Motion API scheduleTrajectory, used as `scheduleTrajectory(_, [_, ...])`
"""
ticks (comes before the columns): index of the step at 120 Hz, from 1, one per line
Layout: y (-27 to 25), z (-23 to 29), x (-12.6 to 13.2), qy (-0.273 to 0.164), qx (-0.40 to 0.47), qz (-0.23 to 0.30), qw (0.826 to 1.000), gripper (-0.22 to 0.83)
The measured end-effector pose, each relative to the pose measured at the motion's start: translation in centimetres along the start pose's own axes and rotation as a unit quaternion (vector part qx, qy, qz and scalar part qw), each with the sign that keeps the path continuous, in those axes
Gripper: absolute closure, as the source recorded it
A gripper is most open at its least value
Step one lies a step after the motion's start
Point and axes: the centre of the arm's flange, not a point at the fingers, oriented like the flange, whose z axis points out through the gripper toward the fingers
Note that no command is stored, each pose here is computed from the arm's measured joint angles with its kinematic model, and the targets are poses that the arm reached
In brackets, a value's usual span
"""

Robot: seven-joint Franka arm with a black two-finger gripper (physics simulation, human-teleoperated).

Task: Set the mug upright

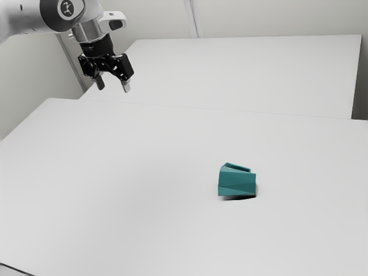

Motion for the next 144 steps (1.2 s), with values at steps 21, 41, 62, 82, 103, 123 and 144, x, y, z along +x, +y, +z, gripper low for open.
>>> scheduleTrajectory(21, [-0.6, -0.1, 0.0, 0.001, 0.000, -0.006, 1.000, 0.02])
scheduleTrajectory(41, [-0.6, 0.7, 0.0, -0.006, -0.025, -0.009, 1.000, 0.03])
scheduleTrajectory(62, [0.3, 5.5, 0.2, -0.022, -0.097, -0.007, 0.995, 0.03])
scheduleTrajectory(82, [1.3, 9.6, 0.1, -0.017, -0.178, -0.009, 0.984, 0.03])
scheduleTrajectory(103, [2.1, 13.8, 0.0, -0.004, -0.261, -0.012, 0.965, 0.03])
scheduleTrajectory(123, [2.7, 16.8, -0.1, 0.022, -0.329, -0.015, 0.944, 0.03])
scheduleTrajectory(144, [3.5, 20.4, -0.8, 0.044, -0.399, -0.024, 0.915, 0.03])
